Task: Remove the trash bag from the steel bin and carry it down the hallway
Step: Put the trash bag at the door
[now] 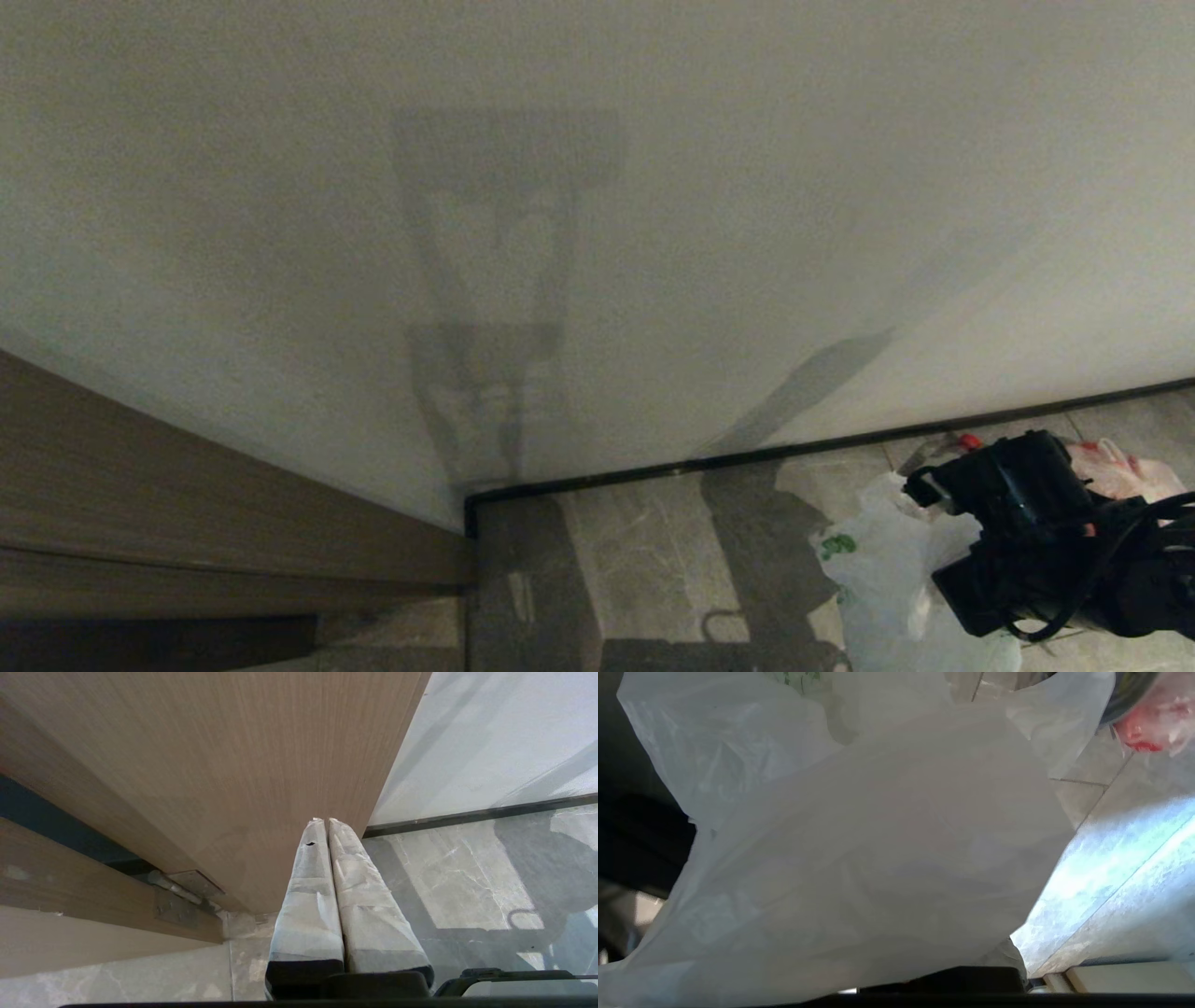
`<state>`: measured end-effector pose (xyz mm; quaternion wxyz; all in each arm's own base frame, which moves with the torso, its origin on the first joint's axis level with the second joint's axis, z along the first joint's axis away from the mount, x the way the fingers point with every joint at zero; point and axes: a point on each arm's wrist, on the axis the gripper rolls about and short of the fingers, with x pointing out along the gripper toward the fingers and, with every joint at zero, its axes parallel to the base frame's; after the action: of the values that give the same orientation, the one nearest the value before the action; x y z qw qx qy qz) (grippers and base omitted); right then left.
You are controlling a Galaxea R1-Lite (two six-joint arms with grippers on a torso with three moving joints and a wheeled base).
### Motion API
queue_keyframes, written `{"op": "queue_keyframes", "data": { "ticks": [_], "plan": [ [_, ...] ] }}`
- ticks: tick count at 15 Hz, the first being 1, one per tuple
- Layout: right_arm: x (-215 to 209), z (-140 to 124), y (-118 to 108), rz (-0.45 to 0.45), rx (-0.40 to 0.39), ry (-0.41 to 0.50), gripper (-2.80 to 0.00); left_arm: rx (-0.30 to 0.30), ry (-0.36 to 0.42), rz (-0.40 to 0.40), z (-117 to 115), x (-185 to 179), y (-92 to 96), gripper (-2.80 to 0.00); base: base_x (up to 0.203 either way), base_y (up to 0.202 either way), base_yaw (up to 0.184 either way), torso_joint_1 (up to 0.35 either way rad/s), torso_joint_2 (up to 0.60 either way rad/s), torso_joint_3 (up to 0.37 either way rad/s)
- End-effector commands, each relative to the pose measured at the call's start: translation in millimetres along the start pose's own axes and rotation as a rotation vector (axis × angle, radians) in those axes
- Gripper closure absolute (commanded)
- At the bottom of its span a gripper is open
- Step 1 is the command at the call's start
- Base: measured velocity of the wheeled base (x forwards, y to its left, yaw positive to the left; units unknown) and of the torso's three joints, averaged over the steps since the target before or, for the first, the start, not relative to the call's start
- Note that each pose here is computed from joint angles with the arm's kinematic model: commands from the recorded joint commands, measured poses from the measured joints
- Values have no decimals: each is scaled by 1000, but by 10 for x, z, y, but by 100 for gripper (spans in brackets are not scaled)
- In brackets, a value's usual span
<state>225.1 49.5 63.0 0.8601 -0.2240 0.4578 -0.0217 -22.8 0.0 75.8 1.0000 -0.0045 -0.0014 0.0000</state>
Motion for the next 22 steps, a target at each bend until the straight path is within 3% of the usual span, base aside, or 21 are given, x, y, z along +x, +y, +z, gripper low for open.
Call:
{"op": "queue_keyframes", "data": {
  "ticks": [1, 7, 13, 20, 21, 22],
  "plan": [
    [199, -16, 133, 11, -30, 27, 0, 0, 0, 0, 0, 0, 0, 0, 0, 0, 0, 0, 0, 0],
    [561, 71, 598, 24, -87, -84, 0, 0, 0, 0, 0, 0, 0, 0, 0, 0, 0, 0, 0, 0],
    [828, 288, 1049, 56, -89, -282, 0, 0, 0, 0, 0, 1, 0, 0, 0, 0, 0, 0, 0, 0],
    [1010, 300, 1240, 78, -128, -302, 0, 0, 1, 0, 1, 1, 0, 0, 0, 0, 0, 0, 0, 0],
    [1031, 304, 1269, 79, -132, -302, -280, 0, 0, 0, 0, 0, 0, 0, 0, 0, 0, 0, 0, 0],
    [1028, 329, 1286, 80, -132, -312, -280, 0, 0, 0, 0, 0, 0, 0, 0, 0, 0, 0, 0, 0]
  ]
}}
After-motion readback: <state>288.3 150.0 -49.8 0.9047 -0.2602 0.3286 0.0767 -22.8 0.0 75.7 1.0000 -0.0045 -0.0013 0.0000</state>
